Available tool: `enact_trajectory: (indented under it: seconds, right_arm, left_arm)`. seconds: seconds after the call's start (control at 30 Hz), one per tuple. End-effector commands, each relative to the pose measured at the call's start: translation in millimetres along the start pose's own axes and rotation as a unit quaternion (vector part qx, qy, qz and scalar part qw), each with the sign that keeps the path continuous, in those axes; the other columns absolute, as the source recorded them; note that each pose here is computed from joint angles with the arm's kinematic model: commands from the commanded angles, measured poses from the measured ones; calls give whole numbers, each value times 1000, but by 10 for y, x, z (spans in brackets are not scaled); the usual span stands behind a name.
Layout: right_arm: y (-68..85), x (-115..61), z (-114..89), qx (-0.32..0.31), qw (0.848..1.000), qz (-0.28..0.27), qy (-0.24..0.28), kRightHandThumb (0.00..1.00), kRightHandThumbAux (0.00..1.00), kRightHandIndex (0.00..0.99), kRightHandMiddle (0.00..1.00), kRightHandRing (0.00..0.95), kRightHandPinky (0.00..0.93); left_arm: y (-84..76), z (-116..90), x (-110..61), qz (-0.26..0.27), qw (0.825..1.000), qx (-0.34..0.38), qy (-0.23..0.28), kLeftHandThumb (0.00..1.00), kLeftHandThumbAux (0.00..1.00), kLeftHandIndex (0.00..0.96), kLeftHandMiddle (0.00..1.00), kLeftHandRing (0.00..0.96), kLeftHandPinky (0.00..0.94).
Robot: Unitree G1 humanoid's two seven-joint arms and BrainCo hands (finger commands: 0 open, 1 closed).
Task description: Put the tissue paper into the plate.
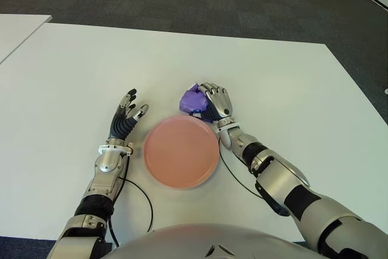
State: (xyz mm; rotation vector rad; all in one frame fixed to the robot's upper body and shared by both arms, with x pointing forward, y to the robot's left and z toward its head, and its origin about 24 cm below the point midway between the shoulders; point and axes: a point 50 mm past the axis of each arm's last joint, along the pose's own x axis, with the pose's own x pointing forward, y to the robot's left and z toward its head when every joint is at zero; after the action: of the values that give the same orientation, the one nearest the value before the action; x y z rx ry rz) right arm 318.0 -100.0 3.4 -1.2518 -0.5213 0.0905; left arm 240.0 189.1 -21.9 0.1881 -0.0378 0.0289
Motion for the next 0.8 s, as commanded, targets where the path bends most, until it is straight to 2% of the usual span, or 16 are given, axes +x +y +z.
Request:
enact_trajectory:
  seconds: [0.03, 0.07, 0.17, 0.33, 0.47, 0.67, 0.8]
  right_arm:
    - [4, -129, -208, -1, 999, 36, 28, 748, 708, 439, 945, 905, 888]
    - [-8, -117, -212, 0, 999, 34, 28, 747, 709, 438, 949, 907, 890]
    - [-187, 63, -206, 31, 999, -16, 18, 747, 709, 438, 946, 905, 883]
    - [-396, 233, -190, 51, 996, -68, -2, 749, 708, 439, 929, 896, 875]
    - [-750, 418, -112, 77, 986, -145, -42, 750, 707, 440, 911, 890, 870]
    - [-966, 456, 26, 104, 976, -178, -74, 750, 706, 440, 900, 885, 868]
    - [-1050, 455, 99, 107, 972, -190, -86, 750, 706, 440, 901, 886, 872]
  left_arm:
    - [-53, -366, -338, -7, 996, 4, 94, 0, 480, 0, 0, 0, 0]
    - [-53, -366, -337, -7, 996, 4, 94, 0, 479, 0, 0, 0, 0]
    - [-57, -357, -334, -7, 996, 6, 92, 0, 478, 0, 0, 0, 0]
    - [-61, -350, -328, -6, 996, 5, 92, 0, 484, 0, 0, 0, 0]
    - [-66, -342, -317, -4, 996, 2, 92, 0, 490, 0, 0, 0, 0]
    - [-69, -335, -313, -10, 996, -5, 89, 0, 500, 0, 0, 0, 0]
    - [-68, -335, -313, -11, 996, -6, 88, 0, 503, 0, 0, 0, 0]
